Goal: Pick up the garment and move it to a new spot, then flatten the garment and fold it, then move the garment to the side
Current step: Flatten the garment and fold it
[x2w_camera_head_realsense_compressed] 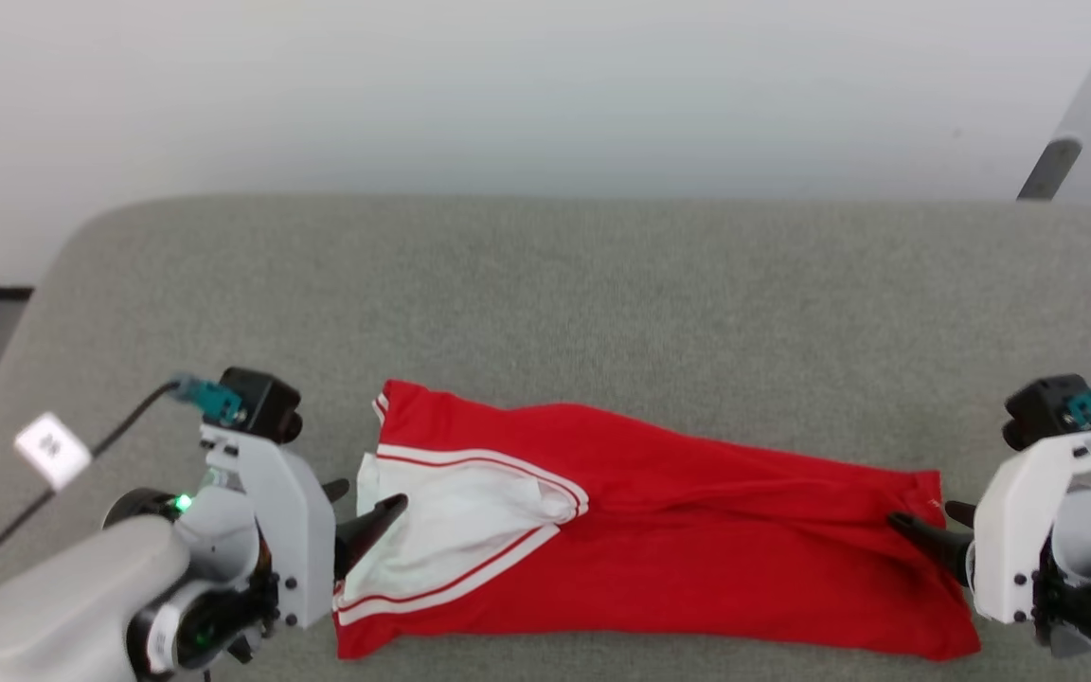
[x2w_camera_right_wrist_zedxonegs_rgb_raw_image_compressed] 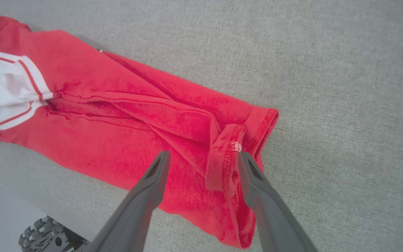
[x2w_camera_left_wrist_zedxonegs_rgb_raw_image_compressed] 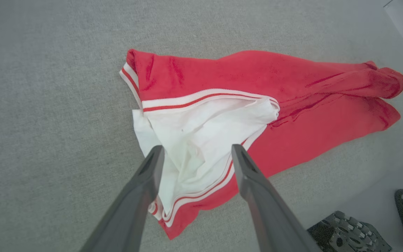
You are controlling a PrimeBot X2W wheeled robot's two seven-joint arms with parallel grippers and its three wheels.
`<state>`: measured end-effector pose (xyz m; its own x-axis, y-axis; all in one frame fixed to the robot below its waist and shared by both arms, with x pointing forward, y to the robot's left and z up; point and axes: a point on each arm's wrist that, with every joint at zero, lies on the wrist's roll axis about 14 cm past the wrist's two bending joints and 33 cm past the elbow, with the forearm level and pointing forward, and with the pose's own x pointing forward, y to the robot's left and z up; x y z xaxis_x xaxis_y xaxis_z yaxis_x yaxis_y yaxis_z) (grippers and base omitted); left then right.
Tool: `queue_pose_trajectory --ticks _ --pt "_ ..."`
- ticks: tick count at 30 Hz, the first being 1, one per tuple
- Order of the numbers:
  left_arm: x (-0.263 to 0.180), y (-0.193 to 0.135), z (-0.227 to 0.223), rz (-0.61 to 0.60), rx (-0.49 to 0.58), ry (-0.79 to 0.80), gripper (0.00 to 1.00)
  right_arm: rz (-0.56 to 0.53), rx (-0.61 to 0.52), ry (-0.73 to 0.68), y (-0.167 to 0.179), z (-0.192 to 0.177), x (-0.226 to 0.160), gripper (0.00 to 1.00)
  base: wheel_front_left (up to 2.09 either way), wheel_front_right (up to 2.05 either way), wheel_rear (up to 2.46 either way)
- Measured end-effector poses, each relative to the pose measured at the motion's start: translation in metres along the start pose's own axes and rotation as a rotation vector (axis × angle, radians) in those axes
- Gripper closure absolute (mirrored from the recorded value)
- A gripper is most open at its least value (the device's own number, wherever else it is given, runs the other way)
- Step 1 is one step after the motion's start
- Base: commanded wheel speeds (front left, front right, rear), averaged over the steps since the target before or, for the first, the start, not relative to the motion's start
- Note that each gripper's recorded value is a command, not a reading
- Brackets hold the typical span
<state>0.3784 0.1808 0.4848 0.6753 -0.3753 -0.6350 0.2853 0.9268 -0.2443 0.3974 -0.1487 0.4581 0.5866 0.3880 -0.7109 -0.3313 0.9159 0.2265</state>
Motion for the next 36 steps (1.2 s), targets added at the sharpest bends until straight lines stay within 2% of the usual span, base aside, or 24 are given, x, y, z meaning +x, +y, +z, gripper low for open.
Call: queue_pose_trajectory --ticks 9,14,20,25,36 --pt "-0.039 0.002 0.027 0.067 0.049 -0.364 0.0 -0.001 0.067 -0.217 0.008 0.011 -0.033 0.0 0.0 0.0 0.0" --pt "-0.062 0.009 0.034 0.118 0.041 -0.544 0.0 -0.013 0.12 -0.25 0.005 0.0 -0.041 0.0 0.0 0.0 0.0" --pt "-0.086 0.028 0.025 0.217 -0.003 -0.63 0.0 -0.025 0.152 -0.247 0.003 -0.014 -0.044 0.0 0.0 0.0 0.0" --pt "-0.108 0.034 0.031 0.28 0.001 -0.757 0.0 -0.035 0.172 -0.244 0.0 -0.019 -0.044 0.0 0.0 0.0 0.0" --pt "-0.134 0.051 -0.014 0.397 -0.083 -0.848 0.0 -0.069 0.152 -0.169 -0.011 -0.022 -0.034 0.0 0.0 0.0 0.0"
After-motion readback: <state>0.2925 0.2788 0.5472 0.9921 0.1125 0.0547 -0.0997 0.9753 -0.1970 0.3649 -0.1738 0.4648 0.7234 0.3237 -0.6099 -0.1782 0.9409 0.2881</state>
